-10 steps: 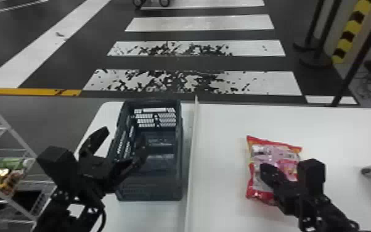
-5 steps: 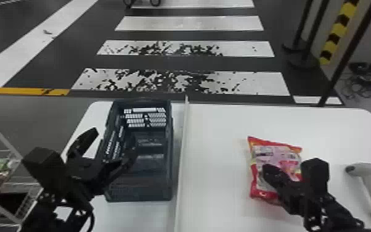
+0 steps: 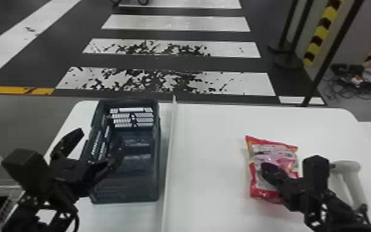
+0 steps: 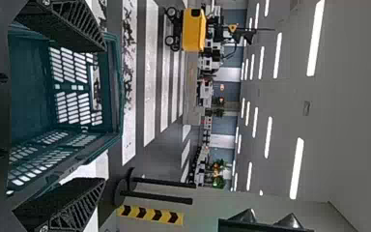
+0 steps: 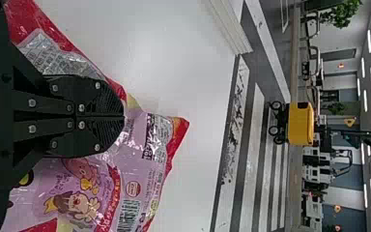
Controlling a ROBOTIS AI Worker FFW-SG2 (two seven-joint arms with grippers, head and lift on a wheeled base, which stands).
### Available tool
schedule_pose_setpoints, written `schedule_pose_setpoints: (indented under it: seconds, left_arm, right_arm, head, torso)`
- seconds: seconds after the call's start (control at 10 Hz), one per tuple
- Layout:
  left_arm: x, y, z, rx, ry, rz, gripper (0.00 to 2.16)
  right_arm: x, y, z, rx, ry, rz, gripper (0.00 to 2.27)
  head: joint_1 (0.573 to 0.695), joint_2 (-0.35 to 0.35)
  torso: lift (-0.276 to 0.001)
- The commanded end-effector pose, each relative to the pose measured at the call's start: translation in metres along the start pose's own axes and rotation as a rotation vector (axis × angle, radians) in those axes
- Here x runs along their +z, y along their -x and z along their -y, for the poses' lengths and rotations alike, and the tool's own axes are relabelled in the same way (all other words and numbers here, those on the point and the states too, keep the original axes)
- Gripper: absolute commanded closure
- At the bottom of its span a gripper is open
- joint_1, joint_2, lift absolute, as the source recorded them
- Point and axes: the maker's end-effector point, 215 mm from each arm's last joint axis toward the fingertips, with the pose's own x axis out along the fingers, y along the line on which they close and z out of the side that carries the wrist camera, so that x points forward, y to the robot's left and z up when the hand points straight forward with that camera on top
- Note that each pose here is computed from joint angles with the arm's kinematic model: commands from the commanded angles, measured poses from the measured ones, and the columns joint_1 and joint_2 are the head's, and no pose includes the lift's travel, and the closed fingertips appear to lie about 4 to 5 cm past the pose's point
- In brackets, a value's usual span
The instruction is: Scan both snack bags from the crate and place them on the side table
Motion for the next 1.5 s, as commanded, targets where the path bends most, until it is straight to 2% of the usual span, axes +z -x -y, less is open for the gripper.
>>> schedule_pose_setpoints:
  seconds: [0.0,0.3,0.5,0.7,1.0,1.1,1.4]
  left_arm:
    - [0.0,0.0,0.0,0.0,0.001,0.0,0.04]
    - [-0.003,-0.001,-0.001,0.002,0.003,-0.005,0.04]
    - [-0.005,-0.001,-0.001,0.004,0.003,-0.009,0.04]
    - [-0.006,-0.001,-0.001,0.005,0.004,-0.01,0.04]
    - [-0.006,-0.001,-0.001,0.005,0.004,-0.01,0.04]
    - [-0.005,-0.002,-0.002,0.004,0.003,-0.009,0.04]
    - [-0.008,-0.002,-0.003,0.005,0.005,-0.015,0.04]
  right_arm:
    - [-0.001,0.002,0.01,-0.011,0.005,-0.005,2.25]
    - [-0.015,0.006,0.028,-0.031,0.006,-0.031,2.25]
    - [-0.014,0.008,0.035,-0.036,-0.002,-0.02,2.25]
    - [-0.007,0.015,0.033,-0.027,-0.003,-0.008,2.25]
    - [0.034,0.031,0.031,-0.025,-0.017,0.061,2.25]
    - [0.039,0.037,0.038,-0.039,-0.026,0.073,2.25]
    - [0.028,0.044,0.067,-0.089,-0.044,0.059,2.25]
  head:
    - [0.695,0.007]
    - [0.695,-0.014]
    - [0.695,-0.033]
    - [0.695,-0.04]
    - [0.695,-0.033]
    - [0.695,-0.033]
    - [0.695,-0.058]
  torso:
    - [-0.098]
    - [-0.098]
    - [-0.098]
    - [-0.098]
    - [-0.098]
    - [-0.098]
    - [-0.098]
